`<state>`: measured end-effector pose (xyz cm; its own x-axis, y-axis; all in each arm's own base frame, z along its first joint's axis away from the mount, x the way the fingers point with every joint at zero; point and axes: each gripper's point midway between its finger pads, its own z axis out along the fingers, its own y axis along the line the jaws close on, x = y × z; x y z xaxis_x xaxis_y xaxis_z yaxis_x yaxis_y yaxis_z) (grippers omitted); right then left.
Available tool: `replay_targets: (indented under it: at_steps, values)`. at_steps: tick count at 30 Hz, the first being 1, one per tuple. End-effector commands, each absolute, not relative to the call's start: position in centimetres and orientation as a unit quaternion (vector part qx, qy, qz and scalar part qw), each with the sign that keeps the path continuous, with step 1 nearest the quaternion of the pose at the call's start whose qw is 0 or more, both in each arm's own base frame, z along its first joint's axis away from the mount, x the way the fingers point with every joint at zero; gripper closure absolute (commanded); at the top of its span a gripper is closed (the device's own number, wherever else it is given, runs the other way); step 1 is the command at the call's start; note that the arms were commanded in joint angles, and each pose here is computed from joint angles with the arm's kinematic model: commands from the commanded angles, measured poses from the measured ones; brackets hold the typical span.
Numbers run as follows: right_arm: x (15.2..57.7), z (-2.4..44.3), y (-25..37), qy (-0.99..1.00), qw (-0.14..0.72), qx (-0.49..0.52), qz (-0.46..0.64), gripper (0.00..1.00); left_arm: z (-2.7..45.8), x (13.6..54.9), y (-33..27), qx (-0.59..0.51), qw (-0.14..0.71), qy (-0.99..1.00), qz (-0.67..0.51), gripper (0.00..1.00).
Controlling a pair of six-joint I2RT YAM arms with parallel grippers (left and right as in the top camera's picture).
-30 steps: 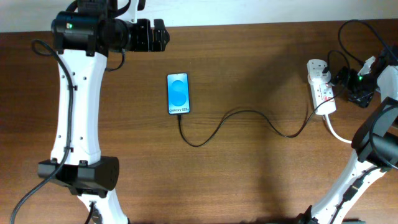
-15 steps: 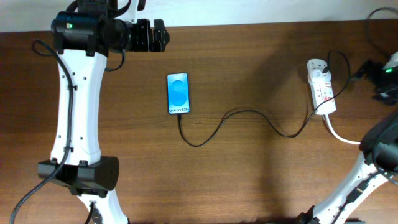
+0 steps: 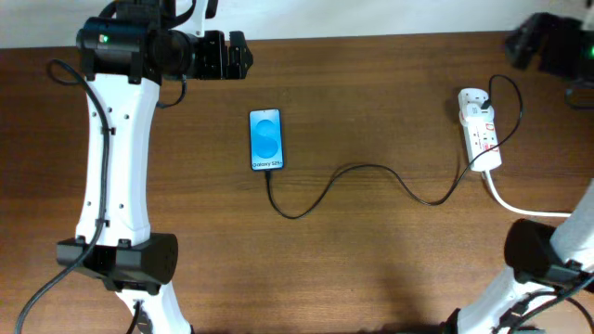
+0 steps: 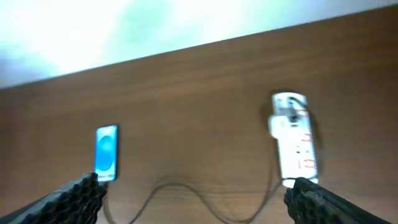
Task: Plug charger to phone and switch on socket
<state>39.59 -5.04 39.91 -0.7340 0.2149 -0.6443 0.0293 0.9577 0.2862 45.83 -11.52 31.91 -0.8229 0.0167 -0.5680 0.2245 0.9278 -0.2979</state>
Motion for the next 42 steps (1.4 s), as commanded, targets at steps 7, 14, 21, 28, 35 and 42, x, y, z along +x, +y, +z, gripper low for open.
replay_targets:
  at_steps: [7, 14, 21, 28, 35, 42]
  values:
    - [31.6, 41.9, 4.4, 0.926, 0.348, -0.048, 0.137, 0.02, 32.4, 45.6, -11.3, 0.066, 0.297, 0.936, -0.176, 0.01]
    - [29.0, 42.2, 4.2, 0.926, 0.352, -0.043, 0.131, 0.02, 32.4, 45.6, -11.3, 0.066, 0.297, 0.936, -0.176, 0.01]
    - [28.8, 42.4, 4.7, 0.924, 0.353, -0.049, 0.139, 0.02, 32.4, 45.6, -11.3, 0.066, 0.297, 0.936, -0.176, 0.01]
    - [28.2, 43.3, 3.8, 0.906, 0.405, -0.057, 0.107, 0.01, 32.4, 45.6, -11.3, 0.066, 0.297, 0.936, -0.176, 0.01]
    - [27.2, 42.2, 3.1, 0.872, 0.479, -0.056, 0.082, 0.02, 32.4, 45.6, -11.3, 0.066, 0.297, 0.936, -0.176, 0.01]
    - [29.7, 38.5, 2.5, 0.83, 0.552, -0.055, 0.062, 0.02, 32.4, 45.6, -11.3, 0.066, 0.297, 0.936, -0.176, 0.01]
